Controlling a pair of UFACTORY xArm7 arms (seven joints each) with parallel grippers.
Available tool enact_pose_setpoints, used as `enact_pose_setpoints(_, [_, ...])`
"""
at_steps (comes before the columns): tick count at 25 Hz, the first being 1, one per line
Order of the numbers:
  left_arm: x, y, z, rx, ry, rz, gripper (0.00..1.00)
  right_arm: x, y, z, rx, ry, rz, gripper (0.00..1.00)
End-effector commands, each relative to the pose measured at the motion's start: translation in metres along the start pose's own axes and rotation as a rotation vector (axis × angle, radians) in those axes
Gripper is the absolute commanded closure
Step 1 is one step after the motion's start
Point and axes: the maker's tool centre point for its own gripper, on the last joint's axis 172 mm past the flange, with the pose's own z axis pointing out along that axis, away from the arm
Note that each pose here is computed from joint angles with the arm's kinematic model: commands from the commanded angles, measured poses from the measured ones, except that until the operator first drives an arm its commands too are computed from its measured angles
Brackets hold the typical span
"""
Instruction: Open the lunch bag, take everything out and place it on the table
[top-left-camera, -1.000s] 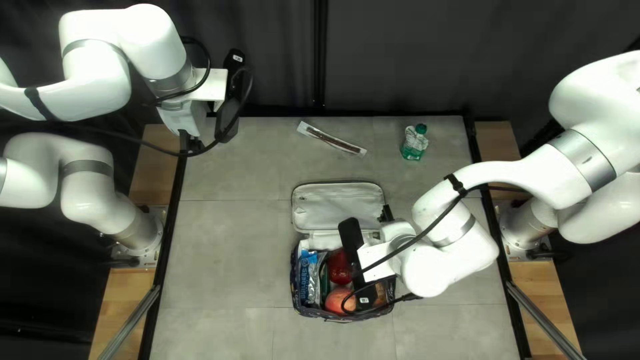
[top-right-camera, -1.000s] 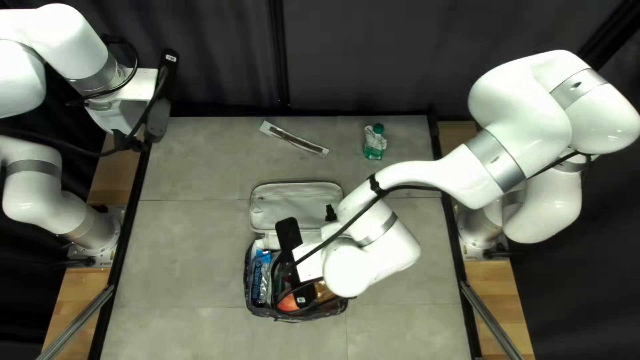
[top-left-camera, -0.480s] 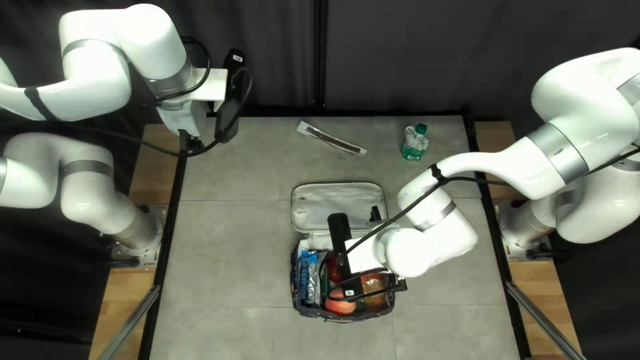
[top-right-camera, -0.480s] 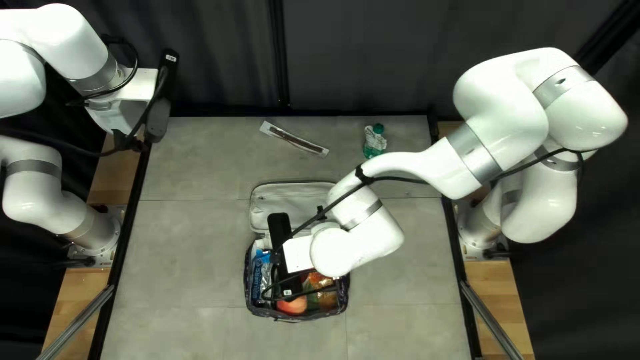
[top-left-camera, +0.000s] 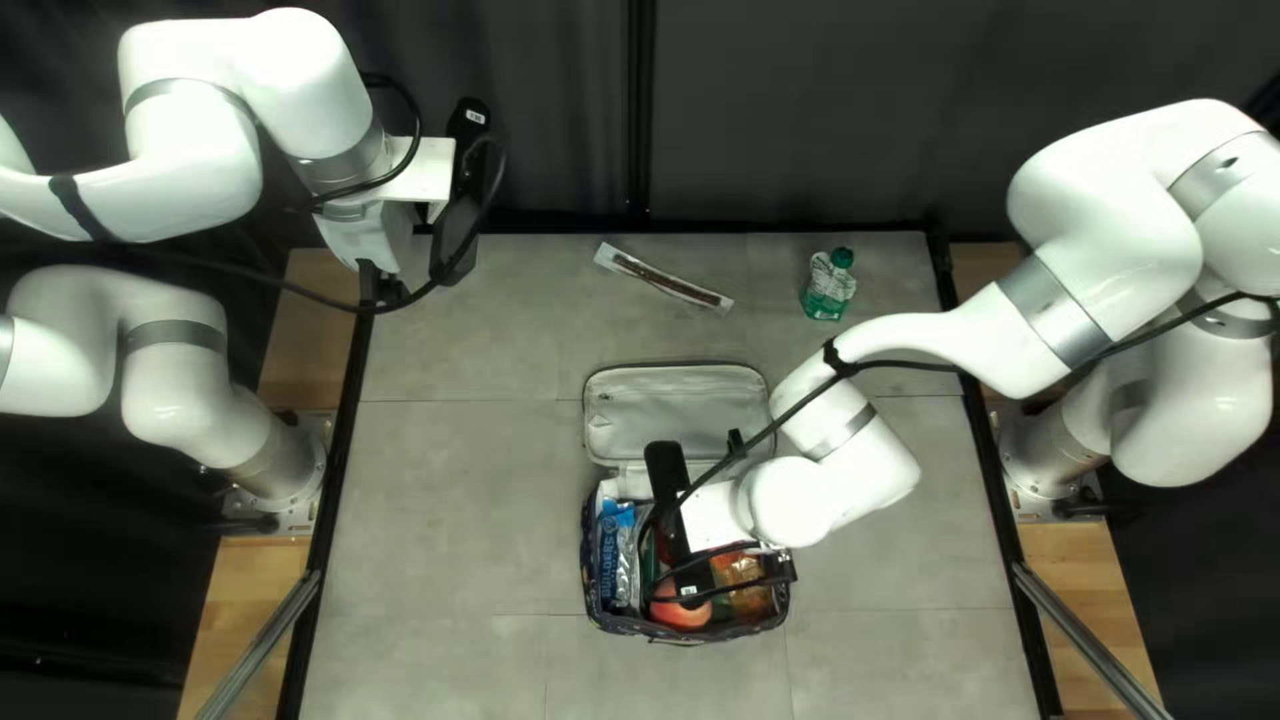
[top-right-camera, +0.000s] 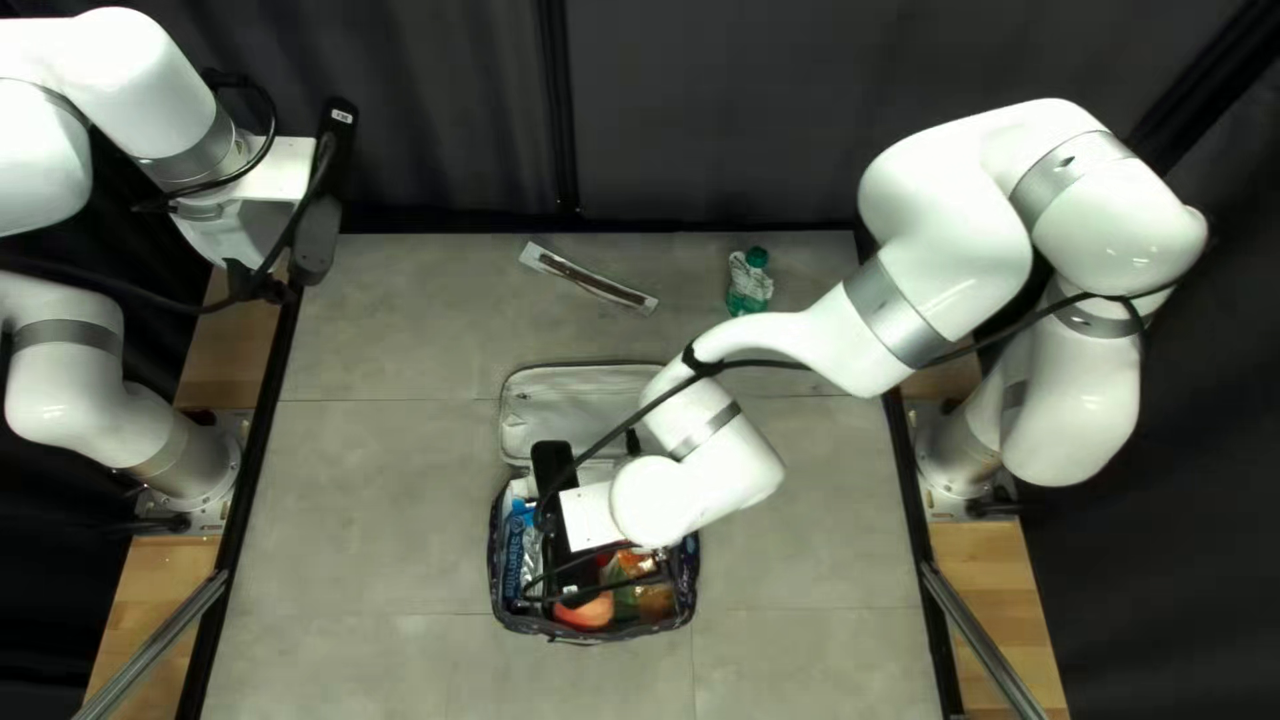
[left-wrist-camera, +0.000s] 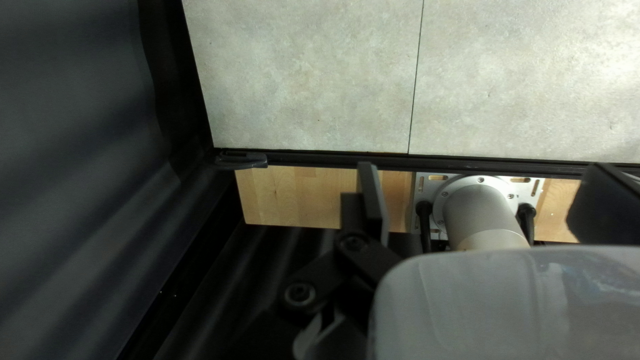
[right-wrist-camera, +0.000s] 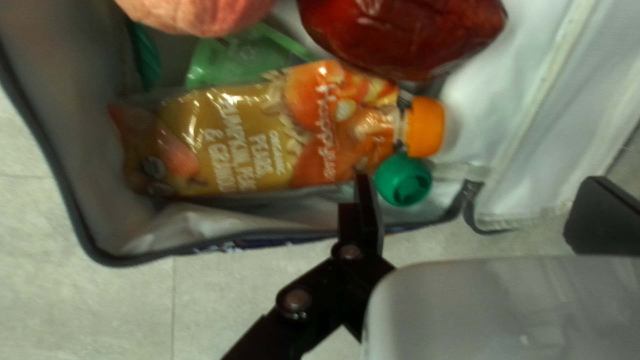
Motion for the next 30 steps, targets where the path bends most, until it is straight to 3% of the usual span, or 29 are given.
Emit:
enact_pose_setpoints(1, [0.000, 0.000, 0.000, 0.000, 0.000, 0.000, 0.00, 0.000, -0.006, 0.001, 0.028, -0.008, 0.007, 0.00])
enact_pose_setpoints(20, [0.000, 0.000, 0.000, 0.000, 0.000, 0.000, 0.00, 0.008, -0.010, 0.034, 0.096, 0.006, -0.002, 0.00])
enact_pose_setpoints(21, [0.000, 0.000, 0.000, 0.000, 0.000, 0.000, 0.00, 0.009, -0.010, 0.035, 0.096, 0.004, -0.005, 0.38])
enact_pose_setpoints(22, [0.000, 0.000, 0.000, 0.000, 0.000, 0.000, 0.00, 0.009, -0.010, 0.035, 0.096, 0.003, -0.006, 1.00])
enact_pose_setpoints(30, [0.000, 0.000, 0.000, 0.000, 0.000, 0.000, 0.00, 0.008, -0.011, 0.032, 0.085, -0.003, -0.012, 1.00])
